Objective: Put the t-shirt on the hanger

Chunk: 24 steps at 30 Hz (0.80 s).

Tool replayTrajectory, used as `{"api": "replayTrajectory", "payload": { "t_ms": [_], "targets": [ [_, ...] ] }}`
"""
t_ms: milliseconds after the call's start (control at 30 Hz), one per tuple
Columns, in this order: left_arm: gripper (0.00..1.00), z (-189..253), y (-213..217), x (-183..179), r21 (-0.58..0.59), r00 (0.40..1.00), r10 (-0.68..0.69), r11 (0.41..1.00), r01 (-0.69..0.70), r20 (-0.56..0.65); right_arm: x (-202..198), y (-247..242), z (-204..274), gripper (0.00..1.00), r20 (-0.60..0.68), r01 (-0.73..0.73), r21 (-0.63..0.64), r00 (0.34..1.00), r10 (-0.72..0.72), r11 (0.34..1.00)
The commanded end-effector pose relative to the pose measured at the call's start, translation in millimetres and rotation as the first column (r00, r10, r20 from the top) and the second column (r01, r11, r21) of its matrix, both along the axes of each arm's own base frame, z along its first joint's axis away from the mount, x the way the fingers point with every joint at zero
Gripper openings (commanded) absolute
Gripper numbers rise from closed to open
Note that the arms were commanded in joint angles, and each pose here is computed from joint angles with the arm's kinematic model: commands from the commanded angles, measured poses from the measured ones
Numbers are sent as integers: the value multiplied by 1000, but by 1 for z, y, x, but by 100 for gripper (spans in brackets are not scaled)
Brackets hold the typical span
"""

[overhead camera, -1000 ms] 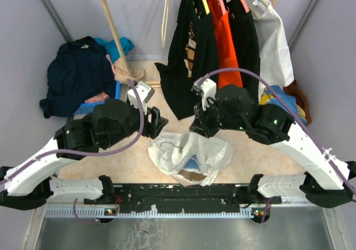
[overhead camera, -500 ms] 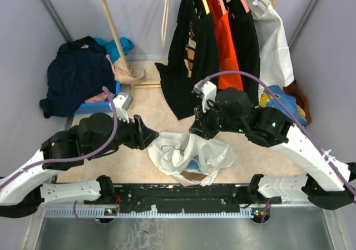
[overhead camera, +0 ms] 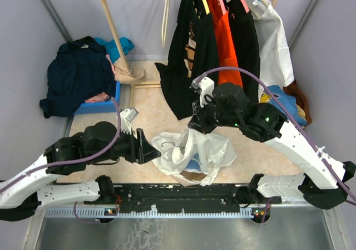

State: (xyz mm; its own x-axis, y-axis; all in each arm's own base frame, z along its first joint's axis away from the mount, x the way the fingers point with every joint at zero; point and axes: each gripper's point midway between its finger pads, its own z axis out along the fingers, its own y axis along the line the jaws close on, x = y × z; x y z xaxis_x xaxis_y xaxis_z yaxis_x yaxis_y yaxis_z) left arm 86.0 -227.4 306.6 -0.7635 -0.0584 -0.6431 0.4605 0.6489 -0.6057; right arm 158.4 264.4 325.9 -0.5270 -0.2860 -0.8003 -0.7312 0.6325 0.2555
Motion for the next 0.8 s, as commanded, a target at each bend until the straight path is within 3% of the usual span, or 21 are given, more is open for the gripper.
{"api": "replayTrajectory", "payload": {
  "t_ms": [0, 367, 767],
  "targets": [
    [63, -7, -11, -18, -99, 992, -53, 994, 42, -111, 6, 6, 23, 0, 59, -23, 80, 998, 18, 997],
    [64, -18, -41, 0, -281, 986, 61, 954, -103, -156, 4, 3, 24, 0, 63, -32, 92, 998, 27, 995],
    [67, -35, -54, 38, -233, 947, 300, 919, -318, -110, -2, -4, 37, 0, 84, -41, 122, 996, 31, 992]
  ]
}}
